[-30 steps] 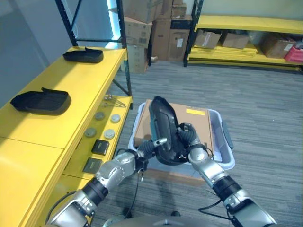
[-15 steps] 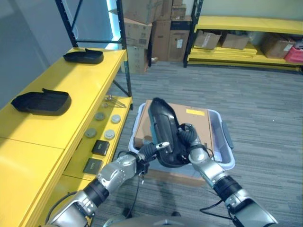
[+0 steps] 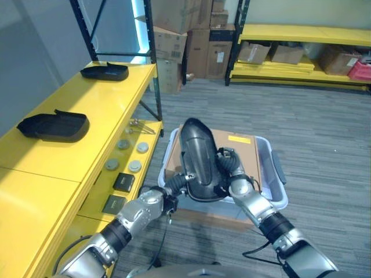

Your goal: Move parts from the plastic box to the shelf.

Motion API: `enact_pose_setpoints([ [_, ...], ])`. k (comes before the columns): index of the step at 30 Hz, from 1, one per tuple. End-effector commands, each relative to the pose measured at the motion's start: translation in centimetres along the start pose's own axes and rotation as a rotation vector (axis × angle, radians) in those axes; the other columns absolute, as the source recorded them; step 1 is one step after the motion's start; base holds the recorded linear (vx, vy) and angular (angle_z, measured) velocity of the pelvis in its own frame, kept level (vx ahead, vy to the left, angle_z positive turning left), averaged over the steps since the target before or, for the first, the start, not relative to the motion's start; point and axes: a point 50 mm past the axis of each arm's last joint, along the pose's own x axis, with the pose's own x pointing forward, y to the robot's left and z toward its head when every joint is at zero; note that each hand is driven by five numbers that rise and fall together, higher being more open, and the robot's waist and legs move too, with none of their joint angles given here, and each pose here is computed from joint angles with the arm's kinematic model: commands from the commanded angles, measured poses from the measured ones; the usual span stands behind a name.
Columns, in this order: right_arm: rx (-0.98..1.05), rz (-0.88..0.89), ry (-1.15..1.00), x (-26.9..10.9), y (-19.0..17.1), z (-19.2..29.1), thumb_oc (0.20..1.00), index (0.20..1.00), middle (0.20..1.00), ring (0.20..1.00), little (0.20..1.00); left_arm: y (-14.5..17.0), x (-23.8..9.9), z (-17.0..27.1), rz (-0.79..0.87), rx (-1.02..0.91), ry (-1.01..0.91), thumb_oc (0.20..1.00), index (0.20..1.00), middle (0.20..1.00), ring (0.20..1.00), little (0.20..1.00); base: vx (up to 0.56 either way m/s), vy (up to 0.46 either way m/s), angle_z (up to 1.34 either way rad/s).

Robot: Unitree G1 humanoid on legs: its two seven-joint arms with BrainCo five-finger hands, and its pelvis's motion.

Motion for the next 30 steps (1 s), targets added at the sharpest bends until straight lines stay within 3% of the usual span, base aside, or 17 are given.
enact_pose_setpoints([
  [1, 0.118, 0.091, -0.144, 0.8, 2.8, 4.9, 0.796, 0.796, 0.796, 0.796, 0.796, -4.7, 2.0, 5.1, -0.097, 0.102, -0.245, 0.200, 0.200, 0.200, 0.200, 0.200, 0.00, 0.000, 0.00],
  [2, 0.126, 0.082, -0.138, 0.8, 2.8, 4.8, 1.000, 1.000, 1.000, 1.000, 1.000, -4.2, 1.9, 5.5, -0.052, 0.127, -0.276, 0.200, 0.200, 0.200, 0.200, 0.200, 0.00, 0.000, 0.00],
  [8, 0.168, -0.001, -0.098, 0.9, 1.6, 4.1, 1.000, 1.000, 1.000, 1.000, 1.000, -0.4, 0.7, 7.4, 0.187, 0.205, -0.389, 0.200, 0.200, 0.200, 0.200, 0.200, 0.00, 0.000, 0.00],
  [11, 0.095, -0.098, -0.054, 0.8, -0.9, 2.1, 1.000, 1.000, 1.000, 1.000, 1.000, 4.1, -1.5, 7.9, 0.323, 0.199, -0.429, 0.200, 0.200, 0.200, 0.200, 0.200, -0.01, 0.018, 0.03],
  [13, 0.076, -0.116, -0.003, 0.7, -1.8, 0.8, 1.000, 1.000, 1.000, 1.000, 1.000, 5.4, -2.4, 7.9, 0.359, 0.197, -0.445, 0.200, 0.200, 0.200, 0.200, 0.200, -0.01, 0.019, 0.07],
  [19, -0.091, -0.120, 0.276, -2.7, -5.1, -8.9, 1.000, 1.000, 1.000, 1.000, 1.000, 10.1, -7.7, 7.1, 0.531, 0.168, -0.522, 0.200, 0.200, 0.200, 0.200, 0.200, -0.04, 0.031, 0.01],
  [26, -0.238, 0.012, 0.597, -8.2, -5.5, -17.2, 1.000, 1.000, 1.000, 1.000, 1.000, 12.7, -12.5, 7.4, 0.691, 0.200, -0.644, 0.200, 0.200, 0.200, 0.200, 0.200, -0.05, 0.022, -0.02],
  [30, -0.312, 0.106, 0.701, -10.7, -4.3, -19.5, 1.000, 1.000, 1.000, 1.000, 1.000, 12.4, -14.8, 9.2, 0.712, 0.239, -0.766, 0.200, 0.200, 0.200, 0.200, 0.200, -0.03, 0.021, 0.01],
])
